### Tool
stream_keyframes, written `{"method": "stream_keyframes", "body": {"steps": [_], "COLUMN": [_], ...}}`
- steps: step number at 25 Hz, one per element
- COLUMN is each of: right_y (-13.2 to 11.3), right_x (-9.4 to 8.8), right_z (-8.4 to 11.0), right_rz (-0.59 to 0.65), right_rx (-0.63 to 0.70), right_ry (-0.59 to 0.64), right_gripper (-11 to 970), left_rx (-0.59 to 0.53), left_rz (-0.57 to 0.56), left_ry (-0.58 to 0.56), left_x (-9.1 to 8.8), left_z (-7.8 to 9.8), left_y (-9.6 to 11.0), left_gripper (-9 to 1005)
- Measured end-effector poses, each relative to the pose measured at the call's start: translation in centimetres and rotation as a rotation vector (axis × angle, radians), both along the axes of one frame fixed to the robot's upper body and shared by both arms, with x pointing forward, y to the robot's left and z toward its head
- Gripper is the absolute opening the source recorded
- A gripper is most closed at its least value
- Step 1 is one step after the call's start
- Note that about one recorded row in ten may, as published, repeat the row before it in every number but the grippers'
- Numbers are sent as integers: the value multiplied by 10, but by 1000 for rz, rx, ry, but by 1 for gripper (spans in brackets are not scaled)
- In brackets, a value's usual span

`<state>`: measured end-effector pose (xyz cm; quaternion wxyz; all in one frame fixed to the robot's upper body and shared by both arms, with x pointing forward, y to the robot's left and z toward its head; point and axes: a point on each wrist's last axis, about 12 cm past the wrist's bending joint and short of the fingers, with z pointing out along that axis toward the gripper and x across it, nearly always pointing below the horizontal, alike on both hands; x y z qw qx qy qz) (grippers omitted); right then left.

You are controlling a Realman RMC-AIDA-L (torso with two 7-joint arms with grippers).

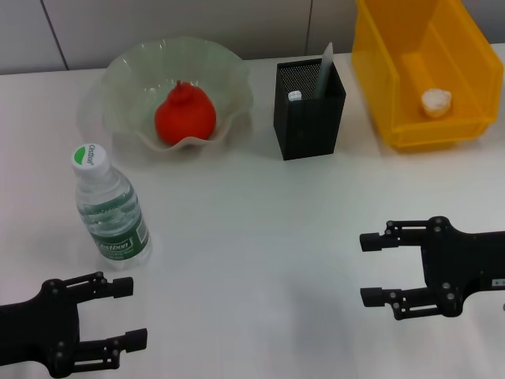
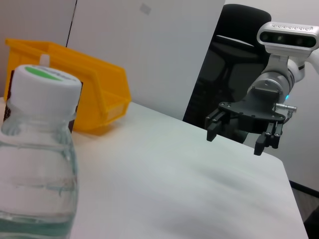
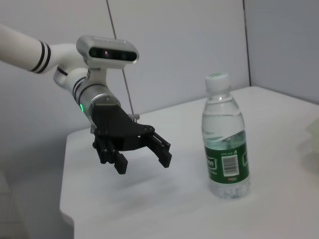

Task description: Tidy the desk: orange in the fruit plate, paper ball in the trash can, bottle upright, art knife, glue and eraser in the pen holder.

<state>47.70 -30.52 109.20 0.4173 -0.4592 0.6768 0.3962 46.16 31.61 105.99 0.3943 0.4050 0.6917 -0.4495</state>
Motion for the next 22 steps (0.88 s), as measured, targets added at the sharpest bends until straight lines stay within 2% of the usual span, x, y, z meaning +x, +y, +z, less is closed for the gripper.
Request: {"method": "stream_keyframes", "body": {"steps": [22], "right_y": [6], "right_x": [5], "right_z": [-7], "right_rz": [0], "right_rx": [-1], "right_ry": [-7], "right_gripper": [738], "left_rx": [10], "left_rz": [-4], "left_ry": [-6], "left_x": [4], "left_z": [1], "left_y": [-2], "left_gripper": [797]}}
